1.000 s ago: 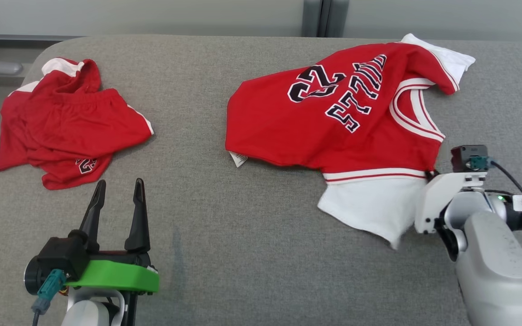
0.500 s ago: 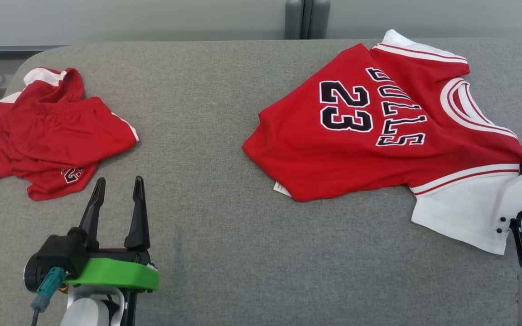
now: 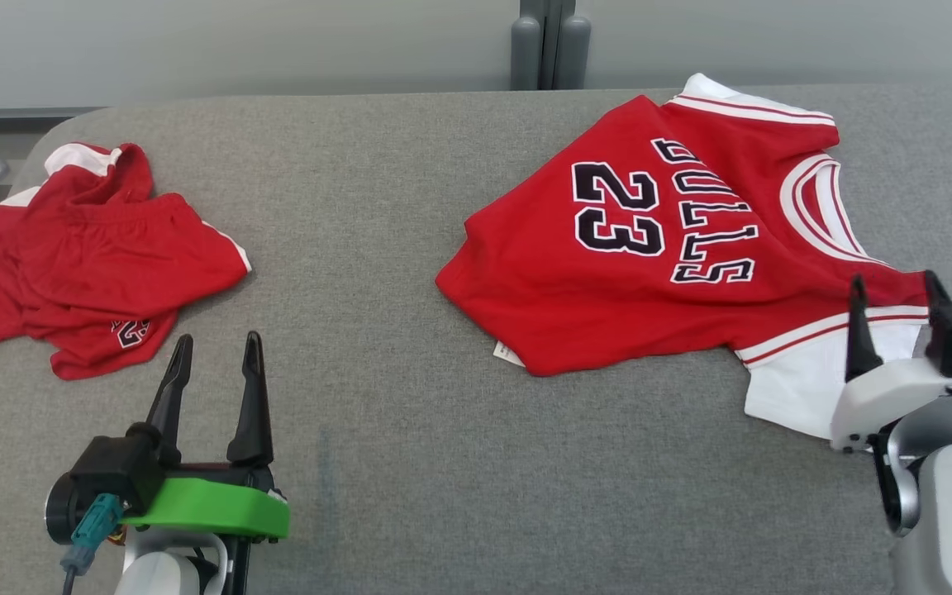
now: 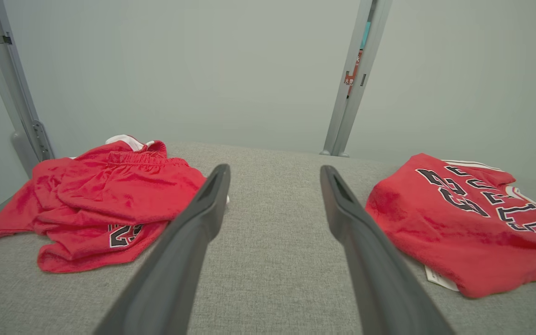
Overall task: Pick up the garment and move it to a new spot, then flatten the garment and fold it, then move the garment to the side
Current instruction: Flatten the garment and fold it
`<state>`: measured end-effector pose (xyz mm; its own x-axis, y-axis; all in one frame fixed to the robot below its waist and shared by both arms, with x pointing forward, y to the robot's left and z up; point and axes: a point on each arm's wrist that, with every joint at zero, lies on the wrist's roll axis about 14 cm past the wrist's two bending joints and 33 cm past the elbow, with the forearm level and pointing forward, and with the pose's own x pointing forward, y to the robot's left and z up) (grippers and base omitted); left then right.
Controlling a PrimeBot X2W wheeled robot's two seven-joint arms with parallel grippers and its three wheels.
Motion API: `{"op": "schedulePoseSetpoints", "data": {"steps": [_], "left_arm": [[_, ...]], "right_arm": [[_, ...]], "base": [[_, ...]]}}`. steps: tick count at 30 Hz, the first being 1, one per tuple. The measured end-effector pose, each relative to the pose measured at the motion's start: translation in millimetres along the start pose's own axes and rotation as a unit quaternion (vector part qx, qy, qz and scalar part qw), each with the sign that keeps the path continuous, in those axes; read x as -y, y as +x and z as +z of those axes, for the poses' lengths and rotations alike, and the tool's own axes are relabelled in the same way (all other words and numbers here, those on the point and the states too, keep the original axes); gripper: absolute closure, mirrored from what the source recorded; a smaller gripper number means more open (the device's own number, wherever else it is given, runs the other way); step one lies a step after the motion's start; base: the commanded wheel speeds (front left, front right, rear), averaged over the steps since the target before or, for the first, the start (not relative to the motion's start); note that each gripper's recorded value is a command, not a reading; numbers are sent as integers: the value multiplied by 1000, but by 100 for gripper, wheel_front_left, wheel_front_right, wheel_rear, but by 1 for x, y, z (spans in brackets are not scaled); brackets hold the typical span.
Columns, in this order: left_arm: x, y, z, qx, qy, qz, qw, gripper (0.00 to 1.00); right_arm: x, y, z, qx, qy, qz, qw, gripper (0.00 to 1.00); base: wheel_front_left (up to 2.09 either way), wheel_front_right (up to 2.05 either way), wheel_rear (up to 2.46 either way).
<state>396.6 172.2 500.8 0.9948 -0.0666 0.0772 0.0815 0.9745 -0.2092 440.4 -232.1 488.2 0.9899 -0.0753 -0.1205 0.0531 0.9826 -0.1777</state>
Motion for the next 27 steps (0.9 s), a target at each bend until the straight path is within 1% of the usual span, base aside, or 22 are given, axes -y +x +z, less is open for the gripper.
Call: {"op": "schedulePoseSetpoints", "data": {"steps": [4, 6, 12, 16, 22, 24, 27], "left_arm": [[2, -7, -1, -3, 2, -2, 1000, 0], [3, -9, 0, -2, 3, -3, 1000, 0], [1, -20, 5, 3, 4, 3, 1000, 0], [3, -26, 6, 4, 3, 1, 1000, 0], [8, -27, 2, -2, 1, -5, 1000, 0], [9, -28, -9, -20, -2, -6, 1000, 0], [24, -20, -27, -61, -8, -29, 998, 0]], "right_arm": [[-36, -16, 14, 46, 13, 54, 997, 0], [-49, -24, 19, 60, 22, 73, 995, 0], [-67, -50, 30, 92, 47, 99, 990, 0], [-68, -62, 36, 104, 57, 103, 988, 0], [-60, -68, 36, 102, 79, 91, 988, 0], [-57, -69, 37, 102, 80, 87, 988, 0], [-55, -68, 34, 95, 79, 84, 989, 0]], "base": [[0, 0, 0], [0, 0, 0], [0, 0, 0], [0, 0, 0], [0, 0, 0], [0, 0, 0], [0, 0, 0]]}}
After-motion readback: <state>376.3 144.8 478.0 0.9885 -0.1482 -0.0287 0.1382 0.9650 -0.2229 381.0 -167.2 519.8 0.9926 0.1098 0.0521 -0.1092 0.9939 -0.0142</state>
